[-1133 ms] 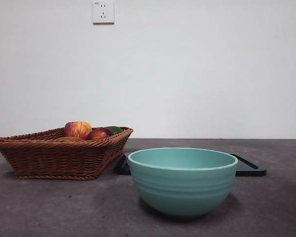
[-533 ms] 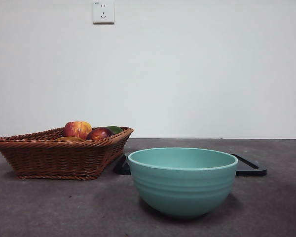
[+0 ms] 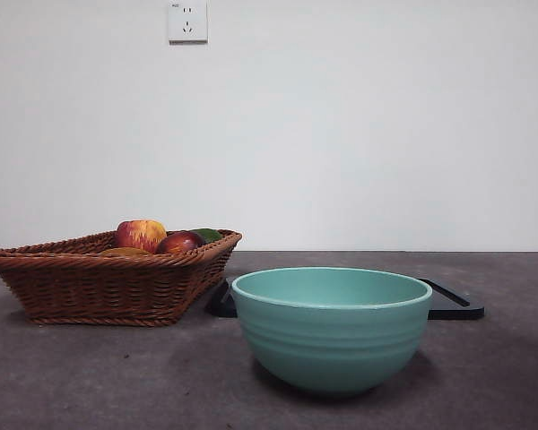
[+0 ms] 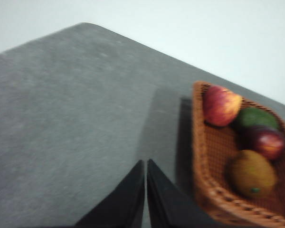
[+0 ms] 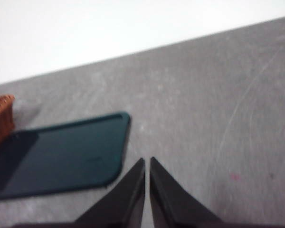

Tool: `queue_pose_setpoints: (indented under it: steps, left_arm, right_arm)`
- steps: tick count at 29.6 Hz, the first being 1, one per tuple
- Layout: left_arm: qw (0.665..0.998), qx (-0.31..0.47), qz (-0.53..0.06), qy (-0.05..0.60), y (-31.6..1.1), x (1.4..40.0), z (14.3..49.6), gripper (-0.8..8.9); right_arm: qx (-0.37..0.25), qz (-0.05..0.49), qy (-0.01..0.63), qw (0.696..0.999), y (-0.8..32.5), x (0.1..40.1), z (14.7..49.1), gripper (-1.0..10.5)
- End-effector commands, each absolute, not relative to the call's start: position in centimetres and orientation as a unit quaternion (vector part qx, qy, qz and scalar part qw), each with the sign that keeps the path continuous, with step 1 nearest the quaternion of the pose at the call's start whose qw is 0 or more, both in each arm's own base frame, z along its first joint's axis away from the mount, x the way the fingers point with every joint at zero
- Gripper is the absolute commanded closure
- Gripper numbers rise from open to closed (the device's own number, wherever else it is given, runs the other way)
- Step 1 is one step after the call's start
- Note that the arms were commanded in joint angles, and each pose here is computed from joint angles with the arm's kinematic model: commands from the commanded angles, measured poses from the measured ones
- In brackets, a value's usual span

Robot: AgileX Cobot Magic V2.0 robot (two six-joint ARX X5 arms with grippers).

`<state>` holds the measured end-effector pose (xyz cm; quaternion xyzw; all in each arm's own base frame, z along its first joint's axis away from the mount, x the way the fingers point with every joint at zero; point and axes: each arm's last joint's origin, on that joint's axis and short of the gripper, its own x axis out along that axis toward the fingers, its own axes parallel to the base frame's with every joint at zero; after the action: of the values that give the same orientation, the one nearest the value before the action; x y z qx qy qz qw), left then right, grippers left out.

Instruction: Pick up the wifruite, put it on the bowl, pick up the plate, put it on desk

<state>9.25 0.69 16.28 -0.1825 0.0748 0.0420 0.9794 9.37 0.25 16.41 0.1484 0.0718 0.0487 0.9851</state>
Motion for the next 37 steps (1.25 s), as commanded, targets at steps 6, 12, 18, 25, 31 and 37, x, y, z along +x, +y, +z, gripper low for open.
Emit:
queue_pose_setpoints:
  steps: [6, 12, 18, 25, 31, 37]
  left_arm:
    - [0.979, -0.196, 0.030, 0.058, 0.6, 8.2, 20.8, 8.03]
    - [0.980, -0.184, -0.002, 0.076, 0.3, 8.0, 24.4, 8.03]
    - [0.979, -0.141, -0.066, 0.132, 0.0, 8.8, 27.9, 8.04]
    - [0.961, -0.113, -0.160, 0.196, -0.5, 10.1, 30.9, 8.03]
    - [0.935, -0.091, -0.232, 0.252, -1.2, 11.1, 32.6, 8.04]
    - [0.898, -0.059, -0.307, 0.309, -2.7, 11.7, 34.0, 8.04]
  right_arm:
    - [0.153, 0.060, 0.005, 0.986, 0.3, 8.3, 21.0, 9.4]
    - [0.143, 0.069, 0.017, 0.987, 0.3, 7.5, 24.6, 9.4]
    - [0.110, 0.112, 0.082, 0.984, 0.6, 7.9, 28.1, 9.4]
    - [0.075, 0.172, 0.179, 0.966, 1.0, 9.5, 31.9, 9.4]
    - [0.058, 0.235, 0.246, 0.938, 1.7, 11.0, 34.3, 9.4]
    - [0.018, 0.308, 0.332, 0.892, 3.3, 12.2, 34.9, 9.4]
